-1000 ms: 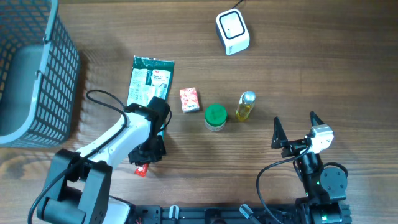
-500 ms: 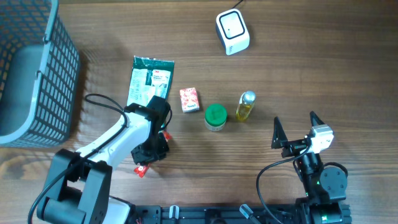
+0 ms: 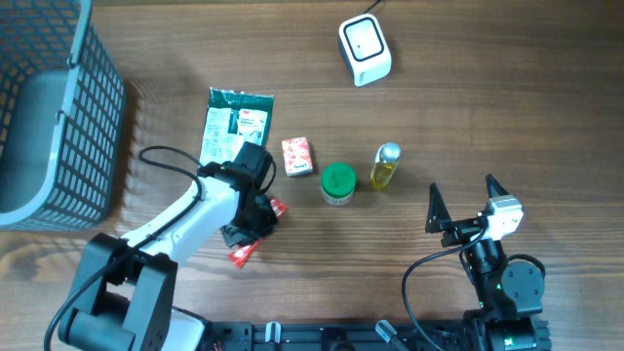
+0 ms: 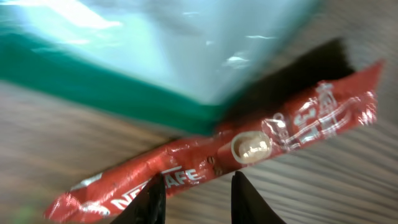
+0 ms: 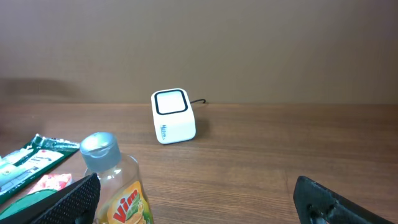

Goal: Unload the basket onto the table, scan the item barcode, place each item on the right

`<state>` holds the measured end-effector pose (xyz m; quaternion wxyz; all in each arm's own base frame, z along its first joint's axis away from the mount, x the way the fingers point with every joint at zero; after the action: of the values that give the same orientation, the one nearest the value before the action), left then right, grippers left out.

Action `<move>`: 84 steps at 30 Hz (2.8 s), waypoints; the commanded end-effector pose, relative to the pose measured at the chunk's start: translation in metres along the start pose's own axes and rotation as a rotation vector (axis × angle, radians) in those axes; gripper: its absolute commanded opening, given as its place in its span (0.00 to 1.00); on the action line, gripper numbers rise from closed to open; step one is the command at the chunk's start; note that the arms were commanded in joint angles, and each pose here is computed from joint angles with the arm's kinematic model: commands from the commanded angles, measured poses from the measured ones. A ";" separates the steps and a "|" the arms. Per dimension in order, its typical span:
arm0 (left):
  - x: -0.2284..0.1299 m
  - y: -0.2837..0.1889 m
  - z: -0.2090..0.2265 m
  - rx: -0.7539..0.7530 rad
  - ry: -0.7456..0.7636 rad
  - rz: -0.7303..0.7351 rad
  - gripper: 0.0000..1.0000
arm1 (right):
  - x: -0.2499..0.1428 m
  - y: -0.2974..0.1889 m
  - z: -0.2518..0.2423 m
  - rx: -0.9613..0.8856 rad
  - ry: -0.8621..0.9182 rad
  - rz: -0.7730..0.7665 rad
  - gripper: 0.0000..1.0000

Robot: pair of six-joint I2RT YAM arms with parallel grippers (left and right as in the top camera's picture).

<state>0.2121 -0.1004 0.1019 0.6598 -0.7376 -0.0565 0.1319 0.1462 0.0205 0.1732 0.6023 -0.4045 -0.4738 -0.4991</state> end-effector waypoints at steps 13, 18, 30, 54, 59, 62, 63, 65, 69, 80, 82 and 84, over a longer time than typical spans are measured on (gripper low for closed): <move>0.002 -0.048 -0.037 -0.026 0.439 -0.089 0.18 | 0.001 0.000 -0.001 -0.013 0.010 -0.008 1.00; -0.002 -0.036 -0.031 -0.004 0.444 -0.053 0.18 | 0.001 0.000 -0.001 -0.013 0.011 -0.008 1.00; -0.017 -0.004 -0.026 0.006 0.597 -0.041 0.26 | 0.001 0.000 -0.001 -0.013 0.011 -0.008 1.00; -0.022 -0.007 -0.034 0.204 0.688 -0.127 0.25 | 0.001 0.000 -0.001 -0.013 0.011 -0.008 1.00; -0.022 -0.007 -0.034 0.204 0.689 -0.126 0.23 | 0.001 0.000 -0.001 -0.013 0.011 -0.008 1.00; -0.021 -0.008 -0.033 0.221 0.689 -0.136 0.23 | 0.001 0.000 -0.001 -0.013 0.011 -0.008 1.00; -0.021 -0.008 -0.033 0.226 0.689 -0.140 0.23 | 0.001 0.000 -0.001 -0.013 0.010 -0.008 1.00; -0.021 -0.008 -0.033 0.226 0.689 -0.139 0.23 | 0.001 0.000 -0.001 -0.013 0.011 -0.008 1.00; -0.021 -0.007 -0.033 0.226 0.687 -0.138 0.20 | 0.001 0.000 -0.001 -0.013 0.010 -0.008 1.00; -0.027 0.017 -0.021 0.209 0.674 -0.138 0.22 | 0.001 0.000 -0.001 -0.013 0.011 -0.008 1.00; -0.026 0.019 -0.021 0.206 0.674 -0.149 0.22 | 0.001 0.000 -0.001 -0.013 0.011 -0.008 1.00; -0.026 0.023 -0.021 0.206 0.674 -0.148 0.22 | 0.001 0.000 -0.001 -0.013 0.011 -0.008 1.00</move>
<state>0.1959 -0.1342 0.1001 0.7122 -0.6708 0.1155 -0.1716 0.1462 0.0205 0.1732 0.6023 -0.4045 -0.4738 -0.4991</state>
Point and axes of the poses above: each gripper's point midway between its finger pads, its own y axis out along the fingers, its own z axis along the line the jaws close on, x = y × z, the point moved 10 cm from there along -y, back along the fingers, and after that the axes turned 9 degrees about y, right-handed, at the moved point
